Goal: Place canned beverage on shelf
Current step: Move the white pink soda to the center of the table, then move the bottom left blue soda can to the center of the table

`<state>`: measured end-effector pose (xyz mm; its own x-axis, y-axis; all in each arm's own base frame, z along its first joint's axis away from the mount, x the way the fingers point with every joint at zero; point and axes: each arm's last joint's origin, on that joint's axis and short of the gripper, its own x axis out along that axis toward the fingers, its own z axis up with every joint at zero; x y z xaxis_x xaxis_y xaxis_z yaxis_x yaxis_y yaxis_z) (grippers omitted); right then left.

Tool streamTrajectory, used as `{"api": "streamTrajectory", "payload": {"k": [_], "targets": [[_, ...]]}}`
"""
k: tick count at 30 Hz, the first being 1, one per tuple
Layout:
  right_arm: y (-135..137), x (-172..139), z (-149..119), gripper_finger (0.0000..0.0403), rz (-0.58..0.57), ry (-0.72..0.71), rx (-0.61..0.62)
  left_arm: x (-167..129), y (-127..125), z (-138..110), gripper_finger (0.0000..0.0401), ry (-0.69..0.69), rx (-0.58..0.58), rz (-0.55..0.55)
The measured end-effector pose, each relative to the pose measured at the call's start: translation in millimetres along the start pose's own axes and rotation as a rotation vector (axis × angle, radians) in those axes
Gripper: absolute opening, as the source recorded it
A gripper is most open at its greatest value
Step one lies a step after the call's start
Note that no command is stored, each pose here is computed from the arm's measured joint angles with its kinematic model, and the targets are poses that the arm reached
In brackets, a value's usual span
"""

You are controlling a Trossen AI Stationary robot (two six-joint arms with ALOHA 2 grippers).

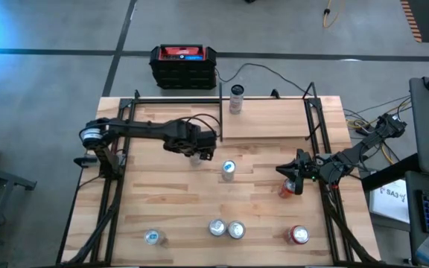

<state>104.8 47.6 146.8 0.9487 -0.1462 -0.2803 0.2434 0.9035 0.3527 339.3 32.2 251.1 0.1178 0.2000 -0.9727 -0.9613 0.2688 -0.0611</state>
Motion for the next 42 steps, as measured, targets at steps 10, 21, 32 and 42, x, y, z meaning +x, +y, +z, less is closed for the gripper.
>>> {"api": "streamTrajectory", "payload": {"k": [10,21,32,42], "targets": [[0,0,0,0.0029,0.000,0.000,0.000,-53,-5,8,0.0389,0.044,-0.035,-0.048],[0,0,0,0.0029,0.000,0.000,0.000,-140,-8,-31,0.0390,-0.187,0.007,-0.096],[0,0,0,0.0029,0.000,0.000,0.000,-138,0,-100,0.0388,-0.366,-0.022,-0.098],[0,0,0,0.0029,0.000,0.000,0.000,-127,13,-133,0.0388,-0.252,-0.136,-0.083]]}}
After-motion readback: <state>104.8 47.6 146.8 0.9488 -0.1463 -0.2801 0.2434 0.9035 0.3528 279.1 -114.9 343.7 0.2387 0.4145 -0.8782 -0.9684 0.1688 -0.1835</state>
